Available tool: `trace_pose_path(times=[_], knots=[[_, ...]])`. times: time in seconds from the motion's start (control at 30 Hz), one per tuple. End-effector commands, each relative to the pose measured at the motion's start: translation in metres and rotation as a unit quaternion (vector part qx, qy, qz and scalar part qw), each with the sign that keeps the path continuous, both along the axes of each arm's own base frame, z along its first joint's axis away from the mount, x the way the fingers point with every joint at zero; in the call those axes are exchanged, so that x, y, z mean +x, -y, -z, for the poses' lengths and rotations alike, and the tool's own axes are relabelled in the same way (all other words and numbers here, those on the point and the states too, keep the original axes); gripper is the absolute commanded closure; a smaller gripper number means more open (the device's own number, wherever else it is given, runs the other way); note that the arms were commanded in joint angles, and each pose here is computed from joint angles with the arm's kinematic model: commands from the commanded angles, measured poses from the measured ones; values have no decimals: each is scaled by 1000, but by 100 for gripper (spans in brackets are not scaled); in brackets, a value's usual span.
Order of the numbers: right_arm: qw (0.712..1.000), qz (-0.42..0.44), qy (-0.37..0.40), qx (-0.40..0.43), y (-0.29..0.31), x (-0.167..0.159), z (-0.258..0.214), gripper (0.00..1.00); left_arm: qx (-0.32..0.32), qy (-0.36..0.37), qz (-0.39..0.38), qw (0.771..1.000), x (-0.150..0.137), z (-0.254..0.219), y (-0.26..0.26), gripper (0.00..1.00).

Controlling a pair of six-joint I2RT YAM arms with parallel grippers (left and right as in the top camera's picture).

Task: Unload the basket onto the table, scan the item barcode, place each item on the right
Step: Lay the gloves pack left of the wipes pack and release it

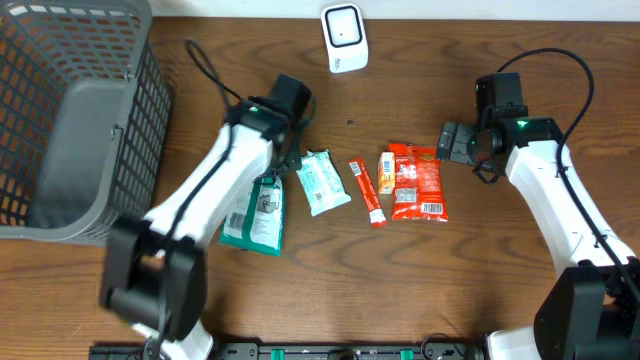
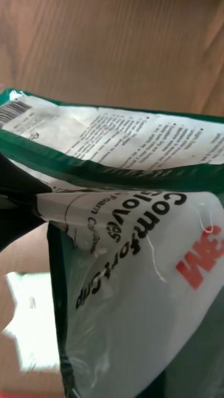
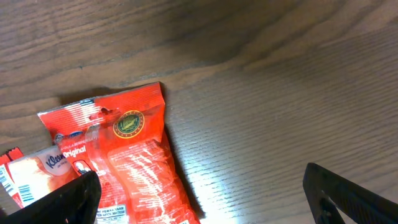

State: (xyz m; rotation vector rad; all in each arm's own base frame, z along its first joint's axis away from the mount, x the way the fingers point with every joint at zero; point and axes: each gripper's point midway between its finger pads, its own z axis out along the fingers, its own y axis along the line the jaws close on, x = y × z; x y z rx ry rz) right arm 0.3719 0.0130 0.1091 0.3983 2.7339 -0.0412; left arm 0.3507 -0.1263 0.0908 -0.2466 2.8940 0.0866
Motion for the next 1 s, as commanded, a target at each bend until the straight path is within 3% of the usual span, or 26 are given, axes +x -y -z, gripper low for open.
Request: trace_pose_path(times=[0.0, 0.3, 0.43, 0.7, 0.97], knots=[[1000, 3, 6, -3, 2, 3, -4, 1, 15, -33, -20, 999, 0, 33, 0, 93], [1000, 3, 6, -3, 2, 3, -4, 1, 28, -59, -6, 998, 4, 86, 18, 93], [1000, 3, 6, -3, 2, 2, -4, 1, 18, -50, -38, 998, 11, 100, 22, 93], [1000, 3, 6, -3, 2, 3, -4, 1, -90, -64, -34, 993, 12, 99, 62, 93], [1000, 3, 6, -3, 2, 2, -4, 1, -92, -47, -20, 994, 21, 88, 58, 93]])
